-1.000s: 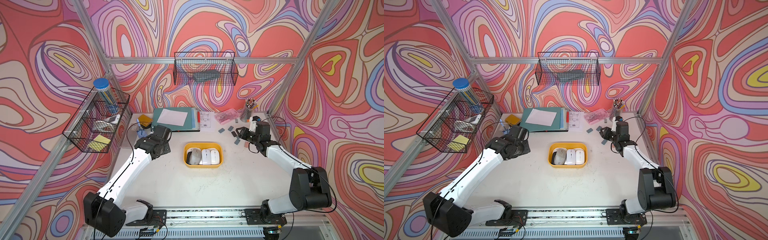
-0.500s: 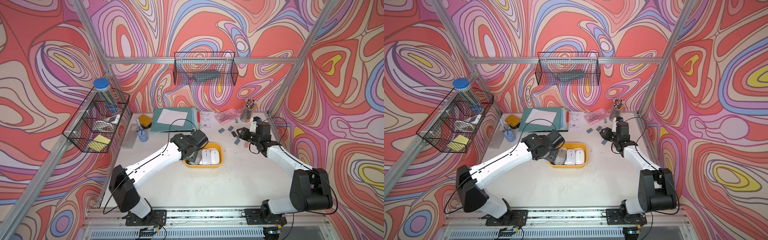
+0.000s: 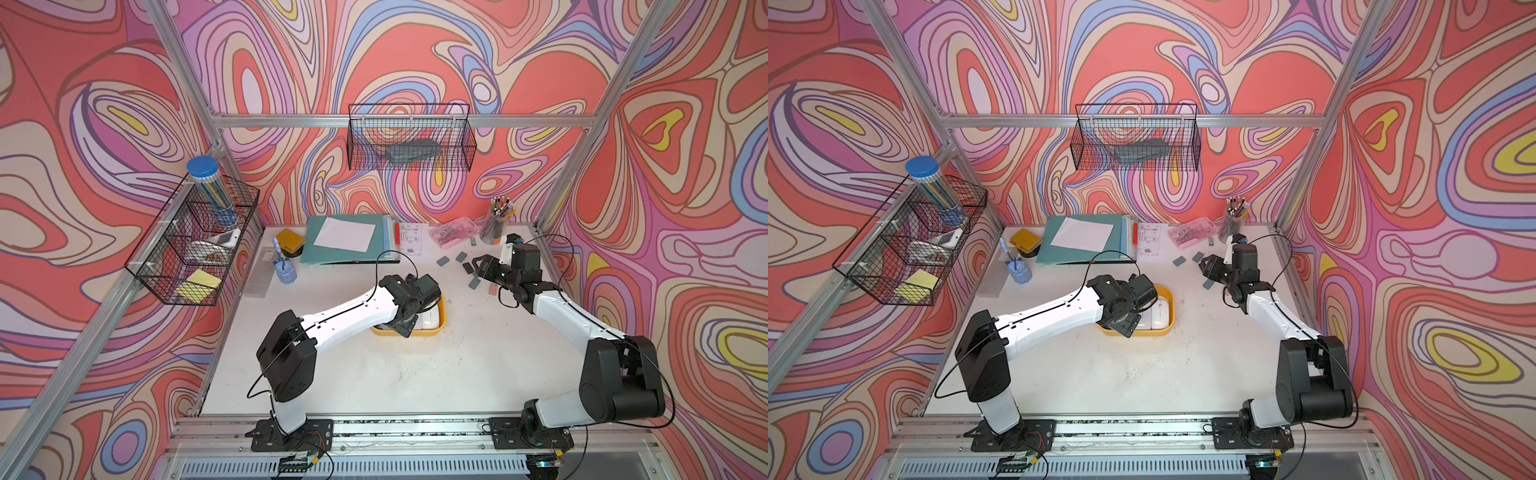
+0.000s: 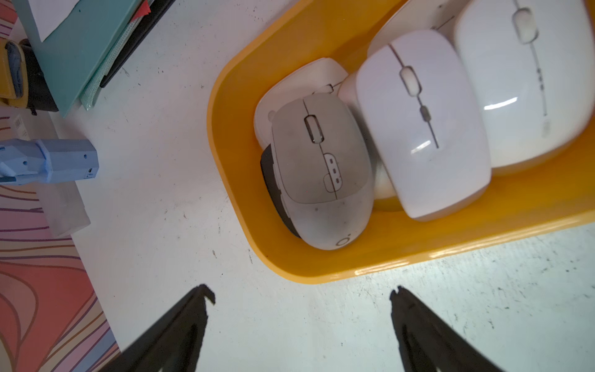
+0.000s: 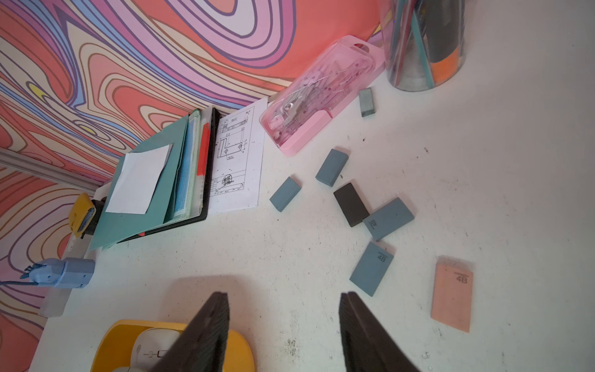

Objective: Take out the mouse from the storage box
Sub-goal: Pick up the mouse from the storage box.

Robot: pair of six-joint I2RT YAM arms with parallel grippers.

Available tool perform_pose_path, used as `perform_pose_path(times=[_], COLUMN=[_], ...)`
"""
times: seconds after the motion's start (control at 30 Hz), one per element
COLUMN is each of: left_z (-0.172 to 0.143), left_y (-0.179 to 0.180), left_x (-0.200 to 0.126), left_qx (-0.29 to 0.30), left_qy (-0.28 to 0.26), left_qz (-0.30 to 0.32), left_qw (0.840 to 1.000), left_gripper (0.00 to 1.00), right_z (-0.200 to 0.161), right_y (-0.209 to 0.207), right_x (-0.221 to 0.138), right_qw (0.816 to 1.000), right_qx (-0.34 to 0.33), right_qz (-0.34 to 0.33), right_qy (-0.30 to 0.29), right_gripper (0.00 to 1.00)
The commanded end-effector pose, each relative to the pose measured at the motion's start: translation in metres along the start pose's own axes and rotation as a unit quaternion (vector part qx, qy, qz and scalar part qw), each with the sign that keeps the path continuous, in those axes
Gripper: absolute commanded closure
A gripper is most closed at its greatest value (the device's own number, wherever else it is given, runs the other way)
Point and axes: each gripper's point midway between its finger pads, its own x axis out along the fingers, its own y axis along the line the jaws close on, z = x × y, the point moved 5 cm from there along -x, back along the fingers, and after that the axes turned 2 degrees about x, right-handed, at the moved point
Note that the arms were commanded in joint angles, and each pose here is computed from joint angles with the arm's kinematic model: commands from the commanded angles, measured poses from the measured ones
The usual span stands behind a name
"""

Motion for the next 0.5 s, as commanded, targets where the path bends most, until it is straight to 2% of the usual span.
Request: perform_pose_path(times=[0.0,0.23,0.47], left_z=[0.011,0.01,0.009], left_y=[-0.01,-0.021,-0.013], left_x=[0.008,0.035,0.045], left_qx=[-0.018,-0.064,-0.095], left_qy=[-0.007,-0.002,-0.017], left_qz=[-0.006,0.005,0.053], left_qw=[1.0,0.998,0.994], left_gripper=[0.05,0.06,0.07], right_z=[0.003,0.004,0.003], right_y=[0.001,0.001,0.0], right_x=[0.003,0.002,0.002], right_qw=[1.0,1.0,1.0], right_qx=[-0.005,-0.007,-0.008], right_qz=[-0.005,-0.008,-0.009], right_qy=[0.002,0.0,0.001], right_gripper=[0.43,0.42,0.41])
